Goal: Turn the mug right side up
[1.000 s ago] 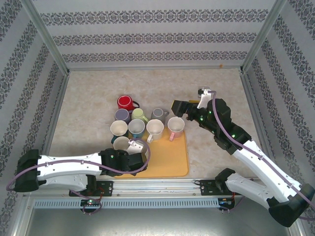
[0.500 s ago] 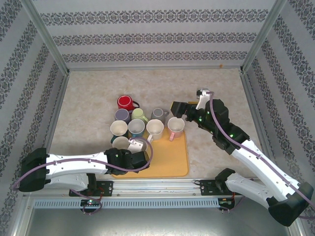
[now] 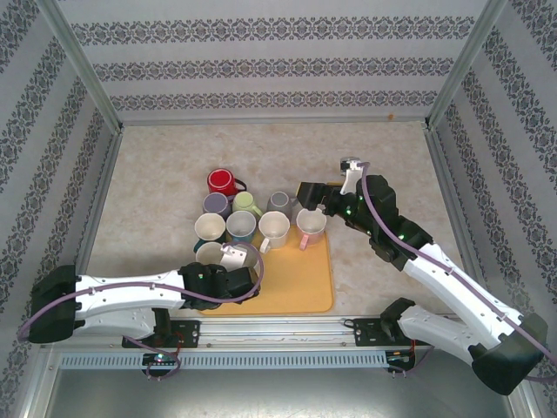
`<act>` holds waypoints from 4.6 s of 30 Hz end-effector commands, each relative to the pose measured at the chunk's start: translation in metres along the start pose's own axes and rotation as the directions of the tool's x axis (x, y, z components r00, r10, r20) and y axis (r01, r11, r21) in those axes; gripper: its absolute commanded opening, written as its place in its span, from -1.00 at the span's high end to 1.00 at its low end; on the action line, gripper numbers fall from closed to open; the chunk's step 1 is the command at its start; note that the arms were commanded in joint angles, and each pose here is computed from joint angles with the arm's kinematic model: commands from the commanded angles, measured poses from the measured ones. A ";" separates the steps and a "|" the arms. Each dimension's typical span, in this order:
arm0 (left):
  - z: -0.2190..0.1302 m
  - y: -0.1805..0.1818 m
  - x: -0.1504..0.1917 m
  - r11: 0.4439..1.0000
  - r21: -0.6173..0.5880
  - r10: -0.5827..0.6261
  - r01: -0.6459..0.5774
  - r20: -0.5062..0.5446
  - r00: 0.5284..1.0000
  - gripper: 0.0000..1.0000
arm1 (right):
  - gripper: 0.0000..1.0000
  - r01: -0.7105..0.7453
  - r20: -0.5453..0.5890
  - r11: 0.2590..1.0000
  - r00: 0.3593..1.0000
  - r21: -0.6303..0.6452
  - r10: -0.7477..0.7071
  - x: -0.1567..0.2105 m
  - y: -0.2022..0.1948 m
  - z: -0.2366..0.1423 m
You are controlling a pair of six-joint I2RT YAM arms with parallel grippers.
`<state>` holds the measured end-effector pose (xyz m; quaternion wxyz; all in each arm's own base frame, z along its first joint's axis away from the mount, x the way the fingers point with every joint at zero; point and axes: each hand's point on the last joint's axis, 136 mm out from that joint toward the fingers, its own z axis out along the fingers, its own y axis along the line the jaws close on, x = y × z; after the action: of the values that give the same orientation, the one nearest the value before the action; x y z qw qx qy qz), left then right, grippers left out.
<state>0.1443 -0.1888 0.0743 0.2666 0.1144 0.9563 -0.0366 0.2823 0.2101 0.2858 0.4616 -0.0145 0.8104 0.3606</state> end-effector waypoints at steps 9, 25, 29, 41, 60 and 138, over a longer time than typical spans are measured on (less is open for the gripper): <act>-0.023 -0.016 -0.017 0.990 0.141 -0.017 0.011 0.042 0.999 0.19 | -0.95 0.048 -0.045 0.998 0.998 -0.051 -0.050 0.009 0.007 0.005; -0.093 0.016 -0.069 0.955 0.282 -0.103 0.089 0.035 0.994 0.11 | -0.96 0.327 -0.253 0.941 0.906 -0.091 -0.339 0.020 0.021 0.036; -0.090 0.019 -0.105 0.939 0.327 -0.128 0.109 0.036 0.991 0.14 | -0.94 0.427 -0.378 0.899 0.820 -0.097 -0.430 0.037 0.017 0.063; -0.129 0.102 -0.171 0.991 0.058 -0.132 0.119 0.498 0.857 0.16 | -0.95 0.515 -0.575 0.842 0.644 -0.163 -0.505 0.072 0.030 0.141; -0.157 0.116 -0.165 0.992 0.060 -0.126 0.114 0.607 0.785 0.10 | -0.96 0.437 -0.768 0.878 0.489 -0.194 -0.413 0.134 0.018 0.212; -0.121 0.054 -0.176 0.930 0.361 -0.233 0.072 0.427 0.874 -0.53 | 0.02 0.038 -0.173 0.986 0.983 -0.161 -0.066 -0.099 0.105 0.113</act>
<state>0.2424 -0.1325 0.2515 0.4617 0.0691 0.8687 -0.1657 0.3890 0.3233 0.3105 0.3302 -0.1378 0.8861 0.2945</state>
